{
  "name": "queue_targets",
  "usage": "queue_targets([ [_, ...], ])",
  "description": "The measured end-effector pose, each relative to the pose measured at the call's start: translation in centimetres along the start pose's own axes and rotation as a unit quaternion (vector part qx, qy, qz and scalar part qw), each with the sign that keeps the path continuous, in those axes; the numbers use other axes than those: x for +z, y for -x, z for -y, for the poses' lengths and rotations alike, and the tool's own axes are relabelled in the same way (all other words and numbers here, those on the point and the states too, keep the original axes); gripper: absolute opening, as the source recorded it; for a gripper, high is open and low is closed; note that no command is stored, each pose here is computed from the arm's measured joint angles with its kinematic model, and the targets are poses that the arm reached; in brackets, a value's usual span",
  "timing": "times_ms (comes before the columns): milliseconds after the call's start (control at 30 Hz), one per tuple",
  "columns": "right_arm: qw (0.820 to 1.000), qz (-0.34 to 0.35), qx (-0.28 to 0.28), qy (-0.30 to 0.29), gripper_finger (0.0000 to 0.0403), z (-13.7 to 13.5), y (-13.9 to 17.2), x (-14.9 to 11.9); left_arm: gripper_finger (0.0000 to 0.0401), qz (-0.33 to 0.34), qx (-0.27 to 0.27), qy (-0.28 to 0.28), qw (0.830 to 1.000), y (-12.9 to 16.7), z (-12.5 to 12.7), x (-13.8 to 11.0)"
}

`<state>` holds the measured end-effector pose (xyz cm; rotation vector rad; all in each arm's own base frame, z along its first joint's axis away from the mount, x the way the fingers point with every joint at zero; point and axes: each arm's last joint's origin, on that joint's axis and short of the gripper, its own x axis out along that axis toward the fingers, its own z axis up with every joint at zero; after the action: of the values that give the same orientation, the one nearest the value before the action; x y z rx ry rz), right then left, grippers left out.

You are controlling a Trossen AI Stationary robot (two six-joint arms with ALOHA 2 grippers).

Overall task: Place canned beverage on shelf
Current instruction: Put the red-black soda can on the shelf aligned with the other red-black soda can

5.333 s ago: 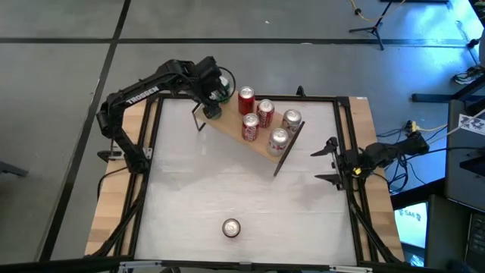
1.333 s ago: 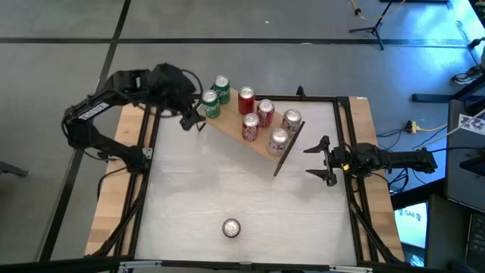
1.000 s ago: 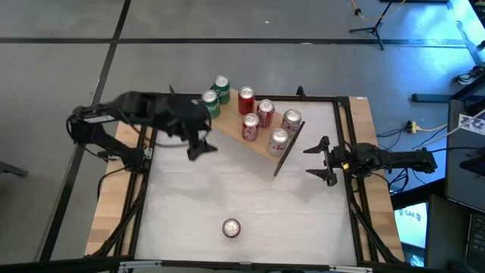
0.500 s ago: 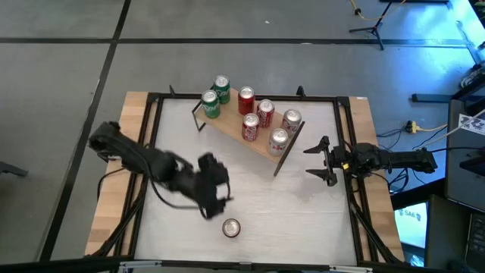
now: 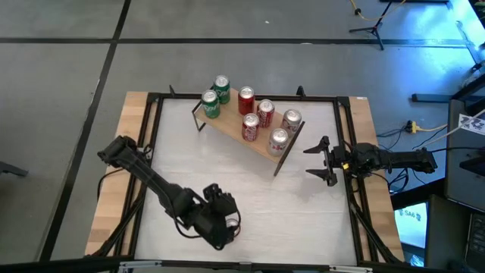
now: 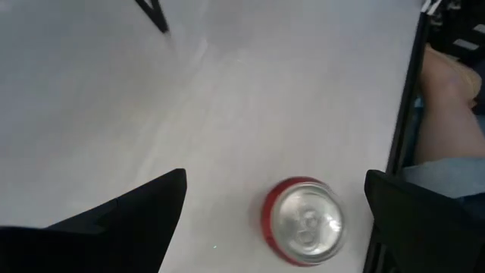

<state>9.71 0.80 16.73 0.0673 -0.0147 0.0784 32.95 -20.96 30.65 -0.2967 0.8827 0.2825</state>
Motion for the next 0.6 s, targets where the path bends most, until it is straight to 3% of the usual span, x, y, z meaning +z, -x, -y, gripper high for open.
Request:
queue_targets([
  [233, 1.0, 0.0, 0.0, 0.0, 0.0349, 0.0, 0.0, 0.0, 0.0393, 0.001, -0.012, 0.005, 1.0, -1.3, 1.8, -1.4],
  [600, 1.0, 0.0, 0.0, 0.0, 0.0349, 0.0, 0.0, 0.0, 0.0393, -0.04, -0.028, 0.038, 0.998, -2.4, 2.5, -2.4],
])
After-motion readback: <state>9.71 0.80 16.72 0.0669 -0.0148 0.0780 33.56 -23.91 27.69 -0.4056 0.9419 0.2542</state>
